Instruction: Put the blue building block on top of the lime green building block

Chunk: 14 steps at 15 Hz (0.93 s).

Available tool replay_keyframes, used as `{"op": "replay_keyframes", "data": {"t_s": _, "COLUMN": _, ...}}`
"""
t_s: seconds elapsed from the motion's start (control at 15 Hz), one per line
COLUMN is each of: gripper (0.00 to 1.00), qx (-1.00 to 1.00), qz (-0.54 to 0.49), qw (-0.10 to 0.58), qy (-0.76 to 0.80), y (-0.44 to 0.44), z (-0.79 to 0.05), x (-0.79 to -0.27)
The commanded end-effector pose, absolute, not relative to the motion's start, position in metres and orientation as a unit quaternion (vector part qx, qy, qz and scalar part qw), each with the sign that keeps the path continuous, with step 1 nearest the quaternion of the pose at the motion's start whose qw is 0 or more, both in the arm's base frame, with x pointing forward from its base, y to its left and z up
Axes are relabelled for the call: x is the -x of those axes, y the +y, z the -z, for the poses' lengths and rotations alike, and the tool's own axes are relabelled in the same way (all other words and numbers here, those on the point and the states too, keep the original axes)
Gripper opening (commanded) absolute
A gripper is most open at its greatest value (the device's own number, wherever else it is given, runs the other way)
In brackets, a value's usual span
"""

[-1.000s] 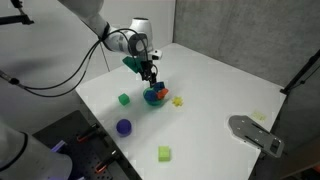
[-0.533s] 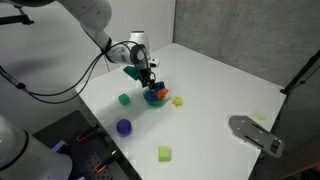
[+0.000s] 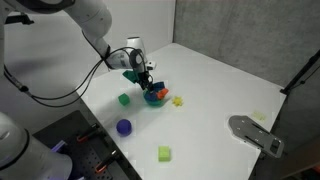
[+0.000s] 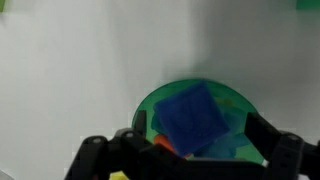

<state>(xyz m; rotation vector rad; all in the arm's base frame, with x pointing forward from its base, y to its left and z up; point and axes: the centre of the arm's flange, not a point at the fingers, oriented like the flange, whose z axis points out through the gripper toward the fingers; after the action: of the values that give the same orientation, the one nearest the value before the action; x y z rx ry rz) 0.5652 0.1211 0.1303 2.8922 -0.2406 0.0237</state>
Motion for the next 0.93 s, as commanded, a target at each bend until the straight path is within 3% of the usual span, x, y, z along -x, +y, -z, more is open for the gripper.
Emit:
{"op": "replay_keyframes", "data": {"t_s": 0.0, "gripper": 1.00, "qx": -0.986, "qz": -0.031, "qw": 0.141, "qy": -0.088, "y": 0.119, "z": -0.121, "x": -0.573}}
{"op": "replay_keyframes", "data": {"t_s": 0.2, "gripper": 1.00, "qx": -0.984, "qz": -0.033, "qw": 0.150, "qy": -0.088, "y": 0.116, "z": -0.114, "x": -0.573}}
{"op": "replay_keyframes", "data": {"t_s": 0.27, "gripper": 0.75, "qx": -0.984, "qz": -0.033, "qw": 0.153, "qy": -0.087, "y": 0.115, "z": -0.112, "x": -0.573}}
{"op": "replay_keyframes", "data": {"t_s": 0.4, "gripper": 0.68, "qx": -0.984, "qz": -0.027, "qw": 0.152, "qy": -0.089, "y": 0.115, "z": -0.112, "x": -0.572}}
{"op": "replay_keyframes", "data": {"t_s": 0.53, "gripper": 0.49, "qx": -0.984, "qz": -0.026, "qw": 0.149, "qy": -0.089, "y": 0.115, "z": -0.118, "x": -0.571}}
{"op": "replay_keyframes", "data": {"t_s": 0.67, "gripper": 0.38, "qx": -0.986, "qz": -0.026, "qw": 0.137, "qy": -0.095, "y": 0.113, "z": -0.133, "x": -0.574}}
{"op": "replay_keyframes", "data": {"t_s": 0.87, "gripper": 0.34, "qx": -0.986, "qz": -0.032, "qw": 0.126, "qy": -0.103, "y": 0.108, "z": -0.156, "x": -0.579}}
